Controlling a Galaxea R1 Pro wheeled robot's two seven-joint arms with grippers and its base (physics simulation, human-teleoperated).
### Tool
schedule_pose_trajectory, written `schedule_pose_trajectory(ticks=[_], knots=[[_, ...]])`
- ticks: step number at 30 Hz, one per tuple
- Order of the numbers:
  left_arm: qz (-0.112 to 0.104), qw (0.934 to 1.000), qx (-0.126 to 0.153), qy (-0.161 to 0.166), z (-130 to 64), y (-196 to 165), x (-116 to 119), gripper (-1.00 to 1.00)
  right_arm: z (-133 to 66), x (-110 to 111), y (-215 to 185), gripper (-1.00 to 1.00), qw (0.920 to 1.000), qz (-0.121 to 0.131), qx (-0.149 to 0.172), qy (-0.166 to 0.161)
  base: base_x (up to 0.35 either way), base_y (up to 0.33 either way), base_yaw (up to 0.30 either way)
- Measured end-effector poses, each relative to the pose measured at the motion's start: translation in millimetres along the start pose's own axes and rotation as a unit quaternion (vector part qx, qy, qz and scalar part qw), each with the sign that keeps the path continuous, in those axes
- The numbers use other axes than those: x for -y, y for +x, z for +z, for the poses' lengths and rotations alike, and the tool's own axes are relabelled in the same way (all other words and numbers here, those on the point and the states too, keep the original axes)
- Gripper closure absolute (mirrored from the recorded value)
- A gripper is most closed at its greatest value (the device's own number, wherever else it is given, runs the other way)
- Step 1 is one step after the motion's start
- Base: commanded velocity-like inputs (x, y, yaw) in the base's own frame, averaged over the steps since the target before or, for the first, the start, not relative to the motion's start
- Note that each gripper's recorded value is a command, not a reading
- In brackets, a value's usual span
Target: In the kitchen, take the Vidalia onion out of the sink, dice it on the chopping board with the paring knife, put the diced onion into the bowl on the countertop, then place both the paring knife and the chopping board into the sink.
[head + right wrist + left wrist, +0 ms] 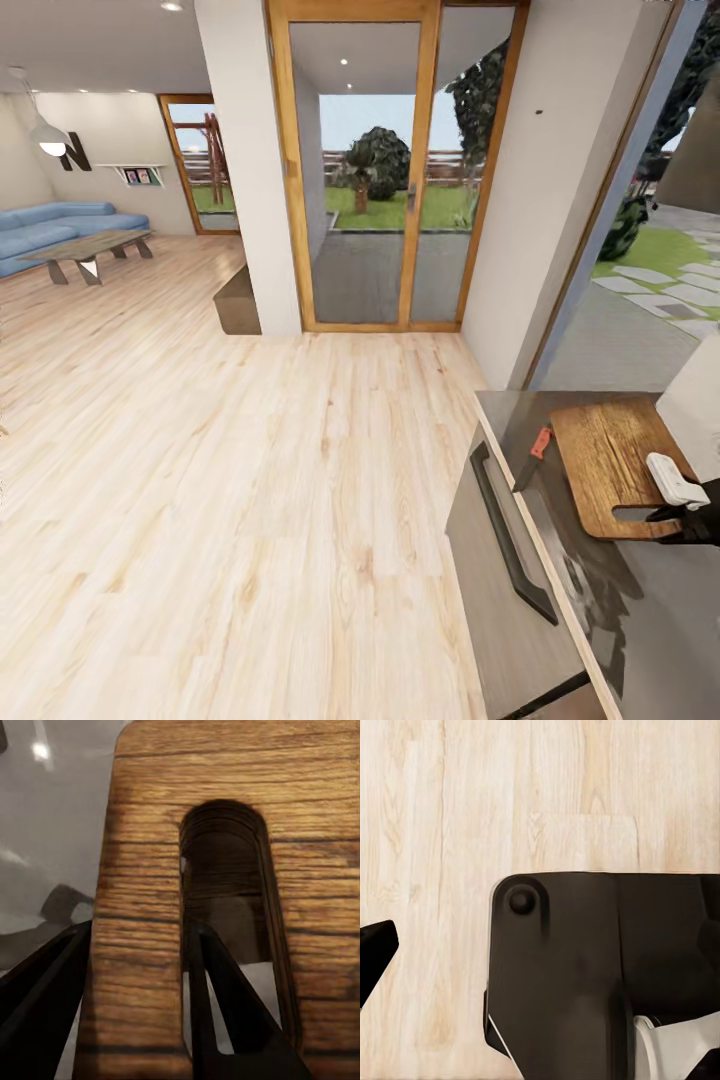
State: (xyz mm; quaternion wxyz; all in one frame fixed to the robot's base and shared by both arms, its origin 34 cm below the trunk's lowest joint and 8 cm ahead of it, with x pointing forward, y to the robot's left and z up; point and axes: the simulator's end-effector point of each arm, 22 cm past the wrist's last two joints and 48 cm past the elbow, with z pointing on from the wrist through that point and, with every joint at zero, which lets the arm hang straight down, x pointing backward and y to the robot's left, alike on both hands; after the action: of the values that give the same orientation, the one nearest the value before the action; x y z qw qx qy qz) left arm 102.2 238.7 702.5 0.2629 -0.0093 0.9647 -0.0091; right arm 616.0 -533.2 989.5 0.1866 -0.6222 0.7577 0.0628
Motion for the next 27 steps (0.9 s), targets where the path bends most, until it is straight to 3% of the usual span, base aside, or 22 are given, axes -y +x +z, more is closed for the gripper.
schedule_pose_trajectory(ticks=[27], knots=[[0.000, 1.0000, 0.000, 0.000, -0.1, 0.1, -0.2, -1.00, 1.2, 4.7, -10.0, 1.00, 0.9998, 0.000, 0.019, 0.010, -0.022, 0.000, 0.000]])
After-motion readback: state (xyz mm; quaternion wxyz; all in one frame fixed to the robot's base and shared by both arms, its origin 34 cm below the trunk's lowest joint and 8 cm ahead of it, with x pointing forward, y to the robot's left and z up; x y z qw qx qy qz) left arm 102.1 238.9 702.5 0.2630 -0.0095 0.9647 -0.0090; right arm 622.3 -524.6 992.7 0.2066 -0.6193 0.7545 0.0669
